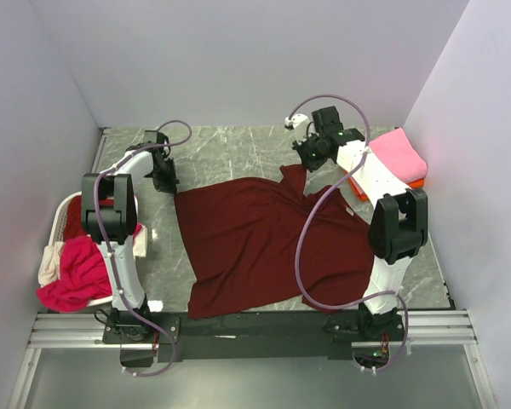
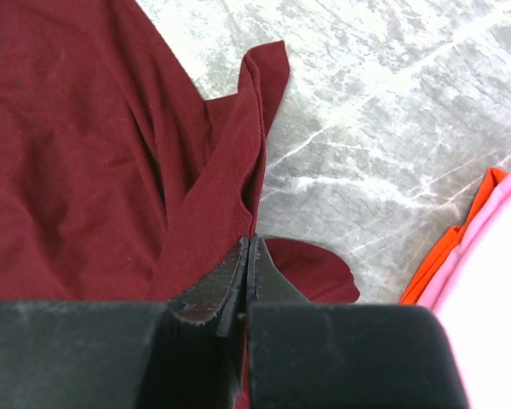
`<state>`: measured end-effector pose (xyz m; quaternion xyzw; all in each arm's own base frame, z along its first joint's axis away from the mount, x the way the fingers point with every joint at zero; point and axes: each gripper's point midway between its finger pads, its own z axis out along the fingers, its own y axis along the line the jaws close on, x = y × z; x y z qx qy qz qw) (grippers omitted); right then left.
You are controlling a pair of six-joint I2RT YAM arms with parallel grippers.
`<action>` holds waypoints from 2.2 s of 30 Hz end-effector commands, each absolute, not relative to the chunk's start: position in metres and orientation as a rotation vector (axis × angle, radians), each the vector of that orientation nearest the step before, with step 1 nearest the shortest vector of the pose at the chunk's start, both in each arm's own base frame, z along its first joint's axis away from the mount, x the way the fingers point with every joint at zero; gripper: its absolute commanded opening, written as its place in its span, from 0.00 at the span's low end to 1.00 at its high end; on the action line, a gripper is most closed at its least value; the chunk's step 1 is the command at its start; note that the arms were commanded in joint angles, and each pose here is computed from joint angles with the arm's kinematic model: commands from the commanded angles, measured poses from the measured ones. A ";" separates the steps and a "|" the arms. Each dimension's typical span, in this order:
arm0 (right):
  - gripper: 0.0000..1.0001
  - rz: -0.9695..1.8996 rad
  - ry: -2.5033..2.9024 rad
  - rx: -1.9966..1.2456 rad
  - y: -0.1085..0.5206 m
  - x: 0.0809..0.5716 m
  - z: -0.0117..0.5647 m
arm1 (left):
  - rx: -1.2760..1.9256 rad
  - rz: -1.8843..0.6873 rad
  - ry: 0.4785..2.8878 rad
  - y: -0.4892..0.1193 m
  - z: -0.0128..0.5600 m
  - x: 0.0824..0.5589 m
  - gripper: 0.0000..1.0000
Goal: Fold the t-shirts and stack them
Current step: Flatten the tshirt out
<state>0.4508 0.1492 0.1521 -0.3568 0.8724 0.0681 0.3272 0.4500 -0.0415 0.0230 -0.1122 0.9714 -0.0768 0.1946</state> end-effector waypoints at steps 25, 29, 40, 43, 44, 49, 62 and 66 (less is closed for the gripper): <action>0.00 -0.273 1.641 -0.583 0.083 0.493 0.466 | -0.308 -0.164 1.668 0.000 0.433 0.438 0.00; 0.00 -0.273 1.409 -0.472 0.065 0.424 0.563 | -0.300 -0.182 1.435 0.003 0.512 0.391 0.00; 0.00 -0.194 0.914 -0.240 0.024 0.223 0.733 | -0.192 -0.389 0.973 -0.020 0.643 0.231 0.00; 0.00 -0.203 0.824 -0.176 0.008 0.180 0.757 | -0.159 -0.423 0.898 -0.025 0.659 0.193 0.00; 0.00 -0.203 0.823 -0.176 0.008 0.180 0.757 | -0.159 -0.423 0.897 -0.025 0.659 0.193 0.00; 0.00 -0.234 0.839 -0.166 0.006 0.195 0.755 | -0.170 -0.413 0.874 -0.021 0.661 0.177 0.00; 0.00 -0.122 1.337 -0.410 0.068 0.415 0.557 | -0.301 -0.442 1.527 -0.034 0.394 0.367 0.00; 0.00 -0.016 1.572 -0.533 0.104 0.516 0.424 | -0.386 -0.376 1.778 -0.028 0.282 0.425 0.00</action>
